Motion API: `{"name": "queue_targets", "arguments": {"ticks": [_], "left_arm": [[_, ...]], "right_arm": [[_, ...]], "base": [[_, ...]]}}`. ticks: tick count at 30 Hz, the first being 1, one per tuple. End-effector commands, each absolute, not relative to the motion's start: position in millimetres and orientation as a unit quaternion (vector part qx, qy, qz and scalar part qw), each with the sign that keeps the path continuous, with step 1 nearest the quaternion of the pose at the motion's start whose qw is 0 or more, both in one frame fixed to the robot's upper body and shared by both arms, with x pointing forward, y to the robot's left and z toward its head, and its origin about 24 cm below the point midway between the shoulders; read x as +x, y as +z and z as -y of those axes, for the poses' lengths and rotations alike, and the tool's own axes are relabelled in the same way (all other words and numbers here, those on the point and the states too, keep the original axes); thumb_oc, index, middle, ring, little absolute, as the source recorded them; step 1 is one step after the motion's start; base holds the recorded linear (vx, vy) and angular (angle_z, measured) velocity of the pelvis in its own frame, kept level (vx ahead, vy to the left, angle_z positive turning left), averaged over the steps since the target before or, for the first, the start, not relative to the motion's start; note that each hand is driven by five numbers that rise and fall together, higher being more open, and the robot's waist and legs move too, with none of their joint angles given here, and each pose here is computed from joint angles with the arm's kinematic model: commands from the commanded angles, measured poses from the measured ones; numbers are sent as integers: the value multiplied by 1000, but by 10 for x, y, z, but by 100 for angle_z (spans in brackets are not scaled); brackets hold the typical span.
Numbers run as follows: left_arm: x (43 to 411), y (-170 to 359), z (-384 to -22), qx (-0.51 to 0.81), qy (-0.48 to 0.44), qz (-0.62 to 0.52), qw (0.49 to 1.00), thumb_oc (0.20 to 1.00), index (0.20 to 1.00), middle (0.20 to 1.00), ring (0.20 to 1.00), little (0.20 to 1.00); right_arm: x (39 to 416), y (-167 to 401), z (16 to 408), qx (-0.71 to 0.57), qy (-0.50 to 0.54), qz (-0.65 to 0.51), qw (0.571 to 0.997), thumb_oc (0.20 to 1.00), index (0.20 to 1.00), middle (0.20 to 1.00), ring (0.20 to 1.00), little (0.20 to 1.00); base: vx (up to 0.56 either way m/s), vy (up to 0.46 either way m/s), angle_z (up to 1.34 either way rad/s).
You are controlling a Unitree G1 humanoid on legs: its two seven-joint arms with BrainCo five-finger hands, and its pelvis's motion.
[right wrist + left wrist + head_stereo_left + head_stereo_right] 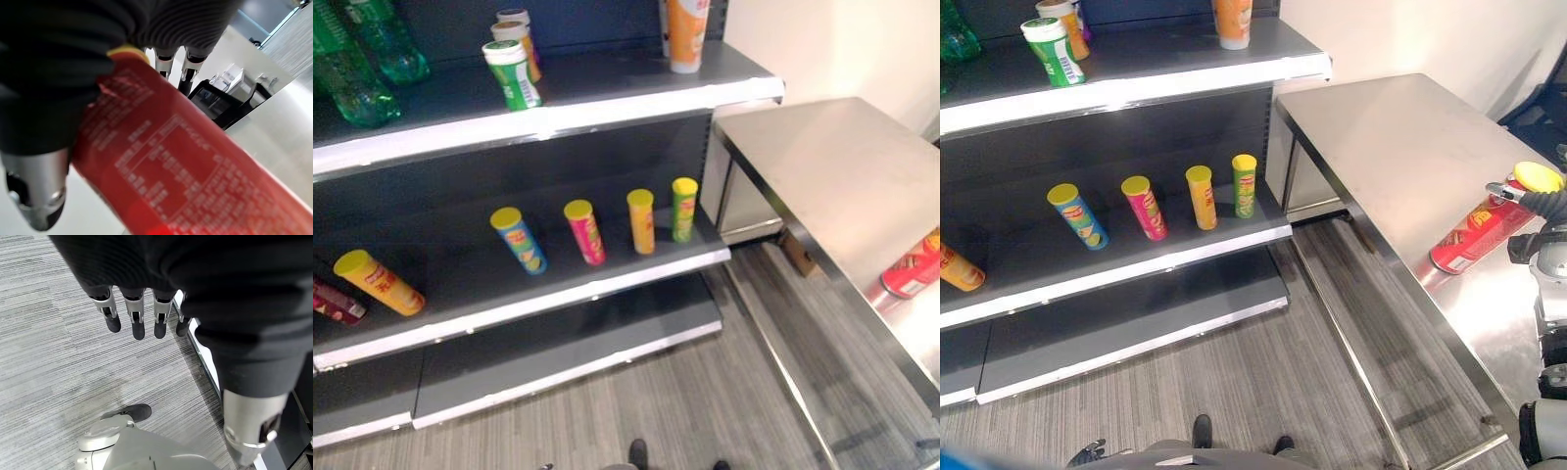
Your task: Put the goods on the table back onto the shelves and tidy them up.
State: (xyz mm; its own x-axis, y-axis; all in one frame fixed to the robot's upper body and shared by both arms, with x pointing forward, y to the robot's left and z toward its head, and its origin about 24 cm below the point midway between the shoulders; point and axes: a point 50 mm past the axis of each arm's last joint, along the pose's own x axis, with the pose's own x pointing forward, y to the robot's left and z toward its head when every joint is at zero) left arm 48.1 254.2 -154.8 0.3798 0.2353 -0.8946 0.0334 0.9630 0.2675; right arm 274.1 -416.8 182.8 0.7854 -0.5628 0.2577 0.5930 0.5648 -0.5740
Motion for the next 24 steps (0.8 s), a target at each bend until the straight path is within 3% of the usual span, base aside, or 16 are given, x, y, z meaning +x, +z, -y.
{"name": "queue_targets", "arguments": {"ticks": [1,8,9,10,11,17,24], "left_arm": [[651,-1492,-2648,131,71,-532,833,1000,1000,1000,1000,1000],[690,-1483,-2647,131,68,-527,837,1000,1000,1000,1000,1000],[689,-1483,-2646,131,68,-527,837,1000,1000,1000,1000,1000],[693,-1483,-2645,129,65,-527,838,1000,1000,1000,1000,1000],[698,-1481,-2646,129,64,-526,838,1000,1000,1000,1000,1000],[698,-1473,-2680,122,74,-525,839,1000,1000,1000,1000,1000],[807,-1408,-2767,110,118,-499,851,1000,1000,1000,1000,1000]], "right_arm": [[2768,2247,4172,-353,-326,79,873,1000,1000,1000,1000,1000],[2839,2134,4086,-341,-271,59,898,1000,1000,1000,1000,1000],[2841,2135,4086,-341,-271,59,898,598,598,598,598,598],[2852,2092,4067,-339,-246,46,907,476,476,476,476,476],[2858,2100,4059,-341,-240,44,908,200,200,200,200,200],[2755,2180,3997,-356,-225,76,904,200,200,200,200,200],[2460,2424,3621,-354,-229,237,875,200,200,200,200,200]], "base": [[9,-19,4],[0,0,0],[0,0,0],[0,0,0],[0,0,0],[0,0,0],[-48,-22,9]]}}
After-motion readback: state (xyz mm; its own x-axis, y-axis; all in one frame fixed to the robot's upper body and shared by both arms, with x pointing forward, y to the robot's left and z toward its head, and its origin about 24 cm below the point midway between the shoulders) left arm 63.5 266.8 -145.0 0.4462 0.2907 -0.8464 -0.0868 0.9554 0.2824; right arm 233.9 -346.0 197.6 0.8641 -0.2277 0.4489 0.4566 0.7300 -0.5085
